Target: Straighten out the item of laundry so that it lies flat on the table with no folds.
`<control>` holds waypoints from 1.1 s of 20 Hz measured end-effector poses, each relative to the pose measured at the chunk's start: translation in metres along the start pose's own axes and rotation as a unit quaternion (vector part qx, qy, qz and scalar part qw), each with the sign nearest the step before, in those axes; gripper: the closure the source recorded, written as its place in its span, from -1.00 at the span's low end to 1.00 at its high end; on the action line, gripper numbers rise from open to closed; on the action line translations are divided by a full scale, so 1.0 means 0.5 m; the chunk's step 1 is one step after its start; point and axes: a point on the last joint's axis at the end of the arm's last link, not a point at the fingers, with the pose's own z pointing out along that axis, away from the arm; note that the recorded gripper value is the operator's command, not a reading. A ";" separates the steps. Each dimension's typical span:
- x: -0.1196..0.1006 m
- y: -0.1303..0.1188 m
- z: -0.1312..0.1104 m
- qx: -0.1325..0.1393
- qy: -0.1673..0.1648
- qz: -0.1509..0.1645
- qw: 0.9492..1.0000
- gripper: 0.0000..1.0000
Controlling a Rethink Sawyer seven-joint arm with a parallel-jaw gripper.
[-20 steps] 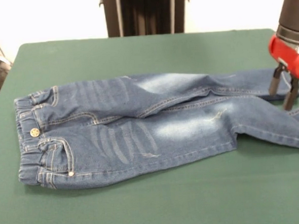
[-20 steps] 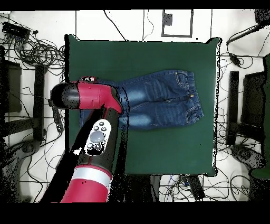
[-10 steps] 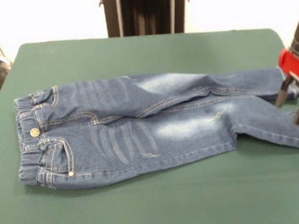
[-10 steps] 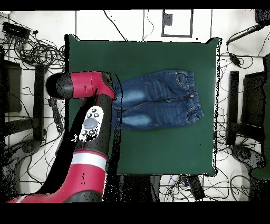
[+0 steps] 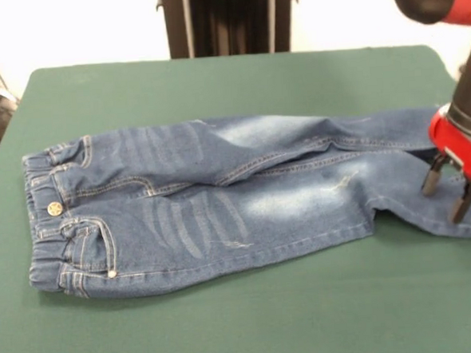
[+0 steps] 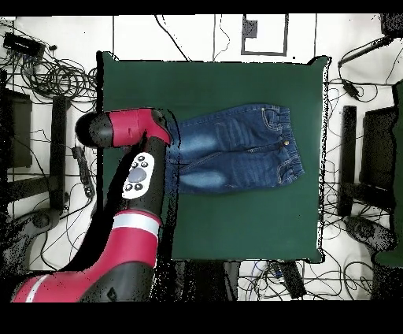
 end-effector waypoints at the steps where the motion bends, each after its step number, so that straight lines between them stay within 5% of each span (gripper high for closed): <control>1: 0.002 -0.002 0.005 0.002 0.001 0.000 1.000 -1.00; 22: 0.071 0.000 0.030 0.003 0.046 -0.003 0.999 -1.00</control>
